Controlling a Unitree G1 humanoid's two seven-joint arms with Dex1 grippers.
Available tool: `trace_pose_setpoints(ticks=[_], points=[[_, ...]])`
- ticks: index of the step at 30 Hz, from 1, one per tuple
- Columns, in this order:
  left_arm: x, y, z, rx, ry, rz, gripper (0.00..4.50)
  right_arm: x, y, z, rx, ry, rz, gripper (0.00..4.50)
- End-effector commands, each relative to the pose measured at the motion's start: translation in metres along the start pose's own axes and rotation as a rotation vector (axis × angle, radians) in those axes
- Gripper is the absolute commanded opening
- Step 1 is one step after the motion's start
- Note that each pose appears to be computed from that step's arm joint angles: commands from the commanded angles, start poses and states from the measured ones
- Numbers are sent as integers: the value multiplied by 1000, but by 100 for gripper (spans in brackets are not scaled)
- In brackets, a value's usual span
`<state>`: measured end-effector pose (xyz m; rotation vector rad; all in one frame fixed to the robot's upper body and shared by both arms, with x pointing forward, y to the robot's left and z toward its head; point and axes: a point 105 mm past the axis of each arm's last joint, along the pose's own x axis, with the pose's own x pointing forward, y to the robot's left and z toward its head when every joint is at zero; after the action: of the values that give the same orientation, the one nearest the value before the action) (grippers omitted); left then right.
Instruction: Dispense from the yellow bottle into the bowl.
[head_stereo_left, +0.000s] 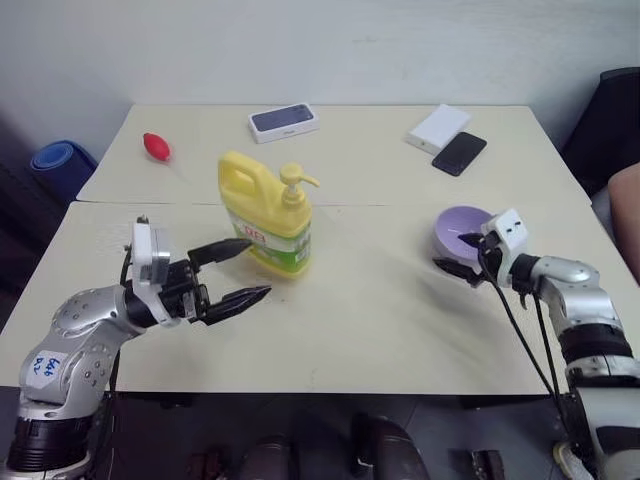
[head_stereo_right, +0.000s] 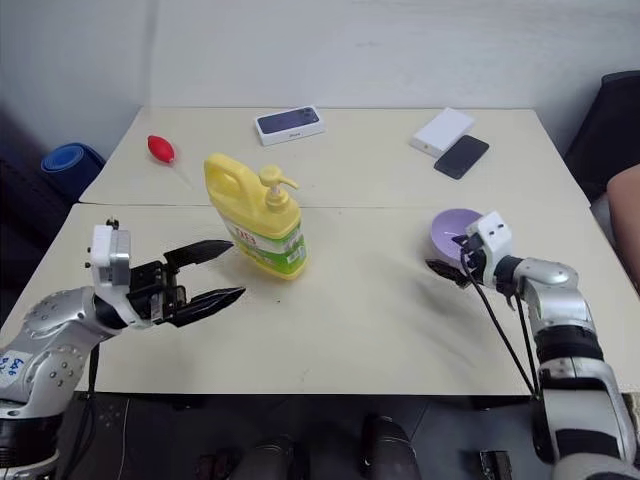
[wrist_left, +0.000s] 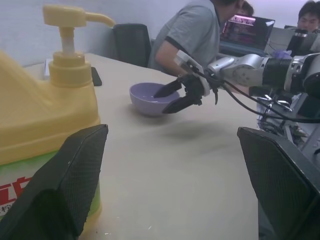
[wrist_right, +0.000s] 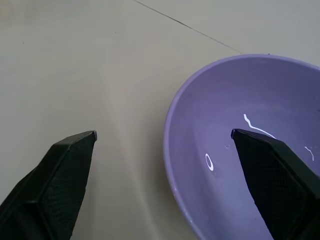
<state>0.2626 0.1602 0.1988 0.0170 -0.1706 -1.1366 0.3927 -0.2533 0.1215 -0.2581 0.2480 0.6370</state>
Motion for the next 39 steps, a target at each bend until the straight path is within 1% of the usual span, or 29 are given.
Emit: trace_pose_setpoints(ticks=[1, 3, 5, 6, 9, 12, 17, 18, 19, 20, 23, 25, 27, 31, 34, 39], points=[[1, -2, 11, 21, -55, 22, 435, 0, -1, 4, -12, -21, 21, 450], [2, -3, 10, 11, -64, 33, 435, 2, -1, 3, -15, -26, 24, 450], [2, -4, 8, 4, -60, 36, 450, 4, 1, 1, -3, -32, 35, 413], [2, -5, 7, 0, -60, 38, 450, 6, 1, -1, -1, -24, 35, 394], [3, -5, 6, -8, -59, 40, 450, 10, -3, -3, 1, -21, -7, 298], [3, -3, 7, -4, -59, 43, 450, 14, -7, -2, 17, -36, -39, 190], [3, 0, 9, -1, -62, 50, 450, 18, -2, 9, -46, -88, -20, 15], [2, 0, 10, 1, -64, 53, 450, 18, 0, 14, -54, -108, 2, 3], [2, 1, 11, 2, -69, 57, 450, 18, 2, 20, -64, -130, 25, 3], [1, 3, 13, 0, -77, 65, 450, 17, 7, 31, -74, -179, 72, 3], [-6, 7, 18, 5, -79, 75, 450, 12, 31, 62, -144, -264, 261, 3], [-12, 10, 26, 18, -60, 66, 450, 7, 57, 80, -261, -266, 411, 3], [-17, 15, 42, 35, -57, 56, 450, 2, 82, 95, -362, -244, 524, 3], [-13, 20, 73, 83, -47, -5, 450, -2, 120, 120, -425, -215, 637, 3], [-5, 29, 95, 136, -70, -40, 393, 1, 138, 124, -466, -175, 682, 0], [15, 53, 110, 239, -53, -62, 246, 6, 158, 127, -510, -150, 735, 0]])
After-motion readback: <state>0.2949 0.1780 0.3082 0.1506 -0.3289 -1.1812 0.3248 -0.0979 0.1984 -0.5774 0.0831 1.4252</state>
